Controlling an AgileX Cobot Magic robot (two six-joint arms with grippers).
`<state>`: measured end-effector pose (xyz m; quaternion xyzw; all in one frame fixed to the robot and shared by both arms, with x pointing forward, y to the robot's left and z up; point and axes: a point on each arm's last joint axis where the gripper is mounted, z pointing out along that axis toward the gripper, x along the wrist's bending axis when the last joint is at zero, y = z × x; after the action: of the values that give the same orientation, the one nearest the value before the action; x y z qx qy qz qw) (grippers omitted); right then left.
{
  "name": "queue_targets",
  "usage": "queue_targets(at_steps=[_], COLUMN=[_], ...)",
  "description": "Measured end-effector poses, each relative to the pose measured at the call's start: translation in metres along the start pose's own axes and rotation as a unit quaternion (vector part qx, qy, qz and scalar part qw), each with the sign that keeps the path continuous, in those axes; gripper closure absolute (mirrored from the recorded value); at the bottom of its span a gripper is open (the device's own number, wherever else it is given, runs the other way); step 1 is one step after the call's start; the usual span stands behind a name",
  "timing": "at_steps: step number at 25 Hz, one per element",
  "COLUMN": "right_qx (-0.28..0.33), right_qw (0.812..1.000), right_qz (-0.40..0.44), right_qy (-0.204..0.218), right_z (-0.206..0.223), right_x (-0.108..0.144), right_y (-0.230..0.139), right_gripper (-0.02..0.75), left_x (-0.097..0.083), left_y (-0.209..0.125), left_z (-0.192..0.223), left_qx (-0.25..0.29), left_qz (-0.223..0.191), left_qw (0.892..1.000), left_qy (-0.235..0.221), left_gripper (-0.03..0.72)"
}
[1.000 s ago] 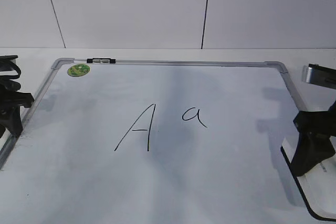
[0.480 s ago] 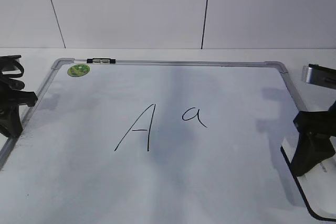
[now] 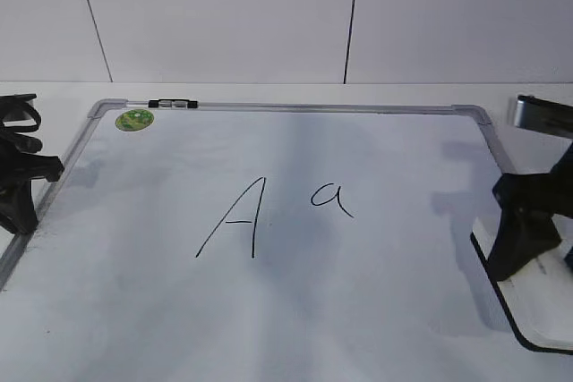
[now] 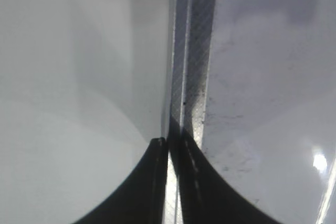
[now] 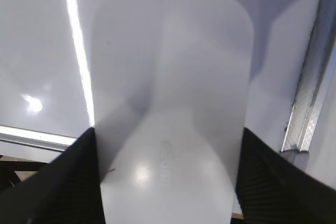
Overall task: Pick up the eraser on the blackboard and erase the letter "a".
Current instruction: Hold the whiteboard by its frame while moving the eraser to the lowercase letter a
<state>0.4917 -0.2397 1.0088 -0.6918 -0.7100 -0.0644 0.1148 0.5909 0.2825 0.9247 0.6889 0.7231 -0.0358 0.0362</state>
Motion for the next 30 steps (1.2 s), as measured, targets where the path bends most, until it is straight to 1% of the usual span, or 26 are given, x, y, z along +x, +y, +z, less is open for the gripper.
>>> queue_targets(at_steps=[6,8,11,14,17,21,23,26,30], right_qx=[-0.007,-0.01,-0.019,-0.035,-0.052,-0.05,-0.039,-0.021,-0.015], right_qw=[1.0,1.0,0.998,0.993,0.99,0.987,0.986,0.986,0.986], right_qz=[-0.005,-0.018,-0.049,-0.08,-0.105,-0.13,-0.136,-0.136,-0.135], right_qy=[0.0,-0.014,-0.048,-0.075,-0.082,-0.085,-0.087,-0.092,-0.095], right_z=[-0.004,-0.003,-0.002,0.0,0.001,0.015,0.028,0.045,0.055], right_x=[0.005,0.01,0.028,0.054,0.077,0.099,0.105,0.106,0.107], right_y=[0.034,0.046,0.062,0.08,0.093,0.106,0.111,0.118,0.126], right_gripper=[0.18,0.18,0.18,0.18,0.18,0.18,0.18,0.18,0.18], left_x=[0.0,0.0,0.0,0.0,0.0,-0.001,-0.001,-0.001,-0.001], left_y=[0.0,0.0,0.0,0.0,0.0,0.0,0.0,0.0,0.0], left_z=[0.0,0.0,0.0,0.0,0.0,0.0,0.0,0.0,0.0], left_qx=[0.001,0.001,0.001,0.001,0.001,0.001,0.001,0.0,0.002], left_qz=[-0.001,-0.002,-0.002,-0.002,-0.002,-0.002,-0.002,-0.002,-0.002], left_qw=[1.0,1.0,1.0,1.0,1.0,1.0,1.0,1.0,1.0], left_qy=[-0.001,-0.002,-0.002,-0.002,-0.002,-0.003,-0.003,-0.003,-0.003], left_gripper=[0.643,0.643,0.643,0.643,0.643,0.643,0.643,0.643,0.643])
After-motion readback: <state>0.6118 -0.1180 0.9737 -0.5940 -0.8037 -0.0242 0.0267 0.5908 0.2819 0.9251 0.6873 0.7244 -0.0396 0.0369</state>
